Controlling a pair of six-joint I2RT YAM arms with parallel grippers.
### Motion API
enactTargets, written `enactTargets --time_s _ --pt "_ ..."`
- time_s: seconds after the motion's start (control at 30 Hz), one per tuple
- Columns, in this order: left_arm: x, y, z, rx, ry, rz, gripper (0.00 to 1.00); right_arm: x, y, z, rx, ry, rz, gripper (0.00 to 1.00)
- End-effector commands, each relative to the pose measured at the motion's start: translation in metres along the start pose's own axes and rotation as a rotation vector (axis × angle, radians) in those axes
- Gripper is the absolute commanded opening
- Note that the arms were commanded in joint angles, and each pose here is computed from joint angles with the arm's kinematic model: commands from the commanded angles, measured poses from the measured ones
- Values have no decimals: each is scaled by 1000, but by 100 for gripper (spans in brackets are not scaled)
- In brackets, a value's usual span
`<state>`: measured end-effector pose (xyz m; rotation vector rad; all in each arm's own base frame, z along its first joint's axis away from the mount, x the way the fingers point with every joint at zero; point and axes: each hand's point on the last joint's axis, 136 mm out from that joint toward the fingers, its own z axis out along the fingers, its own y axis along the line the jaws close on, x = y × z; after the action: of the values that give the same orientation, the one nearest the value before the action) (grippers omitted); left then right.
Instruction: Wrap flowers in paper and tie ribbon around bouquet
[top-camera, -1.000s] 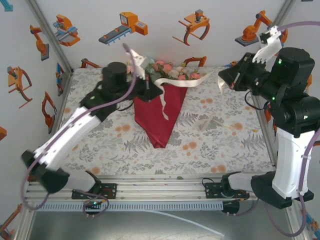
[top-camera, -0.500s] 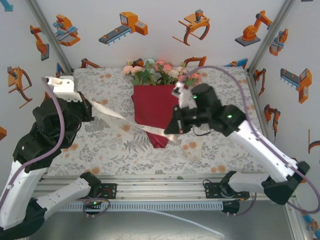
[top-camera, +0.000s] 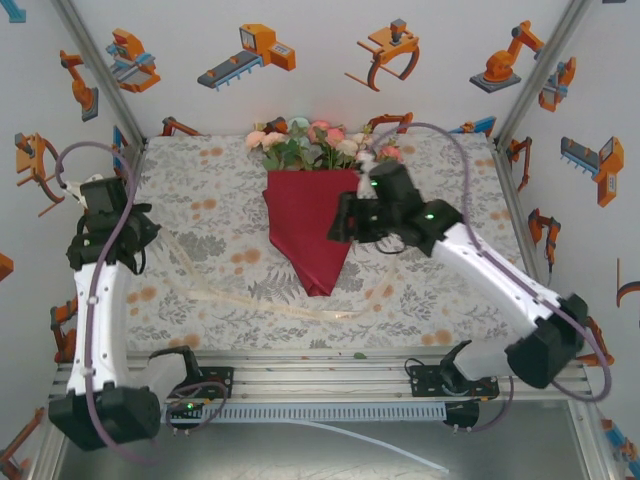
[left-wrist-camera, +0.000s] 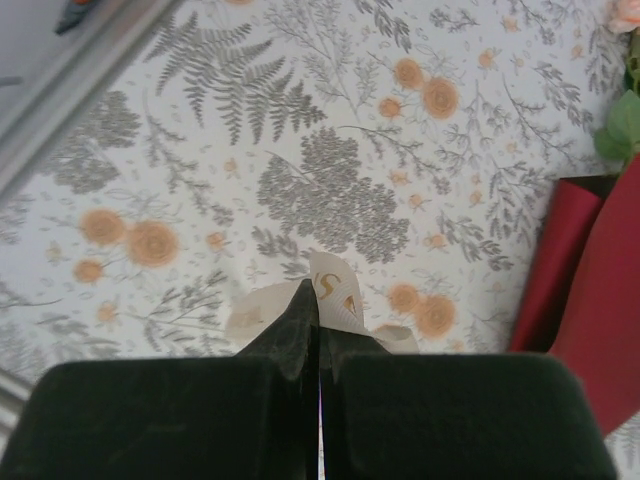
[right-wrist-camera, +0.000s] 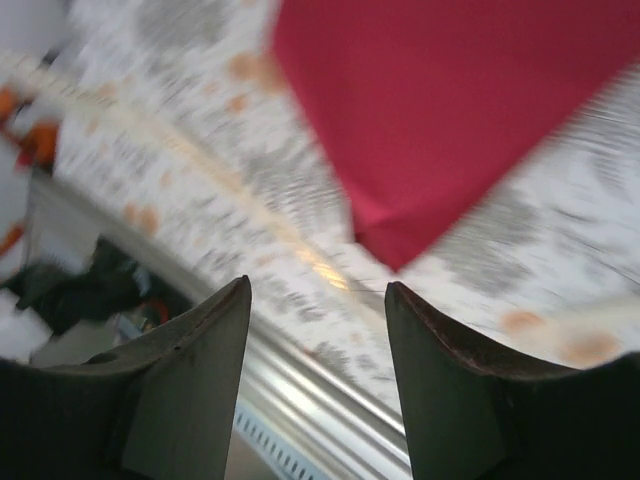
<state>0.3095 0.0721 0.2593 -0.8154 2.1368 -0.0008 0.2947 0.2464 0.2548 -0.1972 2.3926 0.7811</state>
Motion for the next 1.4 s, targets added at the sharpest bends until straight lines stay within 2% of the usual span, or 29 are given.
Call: enactTargets --time_s 0.0,0.07,0.17,0.3,0.57,0.63,0.73,0.77,0.8,0.97,1.03,1.1,1.2,1.3,1.37 --pt "-19 -37 19 136 12 0 0 16 -93 -20 286 -32 203 62" --pt "-25 -39 35 127 25 -11 0 31 -123 -24 351 -4 259 72" --pt "-19 -52 64 167 89 -50 0 48 -150 -16 406 68 268 76" --pt "2 -58 94 177 183 -88 0 66 -189 12 496 138 399 74" --pt "20 -57 111 171 227 -51 0 77 -223 71 562 232 480 73" --pt "23 -56 114 166 233 -44 0 78 -232 80 581 253 491 61" --pt "25 -54 119 154 237 -36 0 69 -246 83 611 231 493 24" --pt "27 -53 122 146 244 -35 0 63 -252 81 618 223 485 8" --pt "29 -52 125 139 250 -34 0 57 -259 77 634 214 479 0" --pt "45 -56 149 145 324 -37 4 47 -300 53 682 185 553 0" --pt "51 -60 157 156 358 -42 8 39 -295 58 611 183 539 0" --pt "53 -63 162 158 368 -42 17 39 -279 70 511 235 514 18" --pt "43 -70 164 173 335 -33 35 54 -261 79 446 297 496 32" --pt "21 -78 152 195 290 -20 52 52 -255 65 452 264 498 48" --pt "2 -91 132 246 262 -29 61 36 -243 51 429 214 480 52"
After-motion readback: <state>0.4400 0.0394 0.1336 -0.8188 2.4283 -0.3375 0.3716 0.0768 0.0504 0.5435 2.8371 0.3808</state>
